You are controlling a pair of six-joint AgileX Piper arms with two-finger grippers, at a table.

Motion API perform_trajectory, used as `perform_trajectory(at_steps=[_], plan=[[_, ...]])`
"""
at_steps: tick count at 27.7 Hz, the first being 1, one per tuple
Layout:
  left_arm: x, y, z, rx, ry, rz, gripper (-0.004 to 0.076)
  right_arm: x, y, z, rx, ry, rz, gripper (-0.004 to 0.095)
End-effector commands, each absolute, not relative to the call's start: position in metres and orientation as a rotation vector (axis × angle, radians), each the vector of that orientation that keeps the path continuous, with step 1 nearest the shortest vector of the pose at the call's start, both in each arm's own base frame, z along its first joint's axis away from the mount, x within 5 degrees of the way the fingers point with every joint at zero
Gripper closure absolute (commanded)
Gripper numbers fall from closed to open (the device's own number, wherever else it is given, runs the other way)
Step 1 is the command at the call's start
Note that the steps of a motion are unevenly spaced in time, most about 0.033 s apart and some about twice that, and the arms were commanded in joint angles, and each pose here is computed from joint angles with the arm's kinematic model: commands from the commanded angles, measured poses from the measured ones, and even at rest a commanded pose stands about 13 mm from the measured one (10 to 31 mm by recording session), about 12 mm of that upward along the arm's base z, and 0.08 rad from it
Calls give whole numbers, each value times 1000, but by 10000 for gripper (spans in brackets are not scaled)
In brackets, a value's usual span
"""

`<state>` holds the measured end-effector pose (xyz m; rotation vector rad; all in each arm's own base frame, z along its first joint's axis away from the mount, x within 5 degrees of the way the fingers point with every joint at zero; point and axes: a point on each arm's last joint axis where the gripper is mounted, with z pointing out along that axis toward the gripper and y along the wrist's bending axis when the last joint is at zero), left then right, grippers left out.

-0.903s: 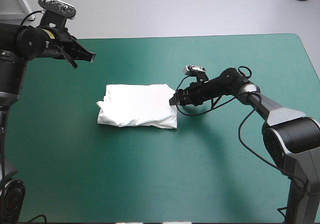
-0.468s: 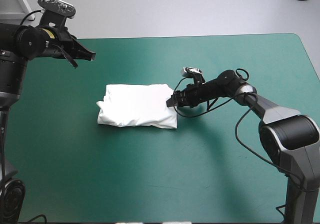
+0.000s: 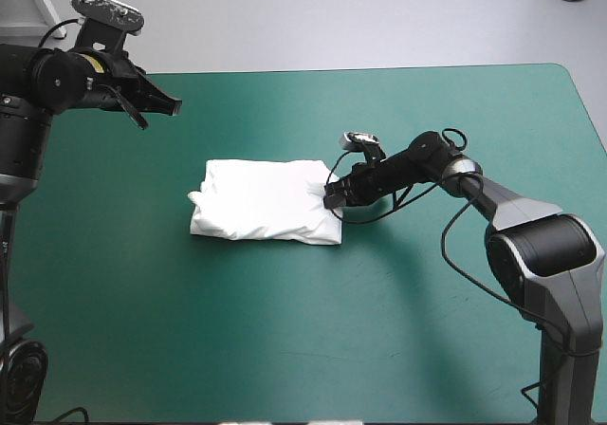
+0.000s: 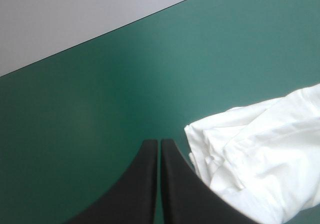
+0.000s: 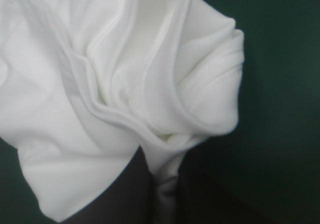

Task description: Fold the cloth

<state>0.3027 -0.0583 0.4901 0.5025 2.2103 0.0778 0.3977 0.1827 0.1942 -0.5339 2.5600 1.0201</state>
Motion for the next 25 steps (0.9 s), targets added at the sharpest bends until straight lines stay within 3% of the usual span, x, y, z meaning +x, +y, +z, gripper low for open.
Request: perform_trajectory(at_steps=[1,7,16,23,25], plan=[[288,-56,513,466,2093,69,705,401,150,251,-532,2470,867,903],[288,-56,514,464,2085,69,705,400,73,283,-412,2515,540,904],[289,-56,515,474,2074,76,705,375,-52,316,-107,2574,175,903],[289,-56,515,478,2064,79,705,354,-116,317,101,2632,-4,904],[289,-56,515,485,2062,83,705,354,-118,318,107,2624,3,892]])
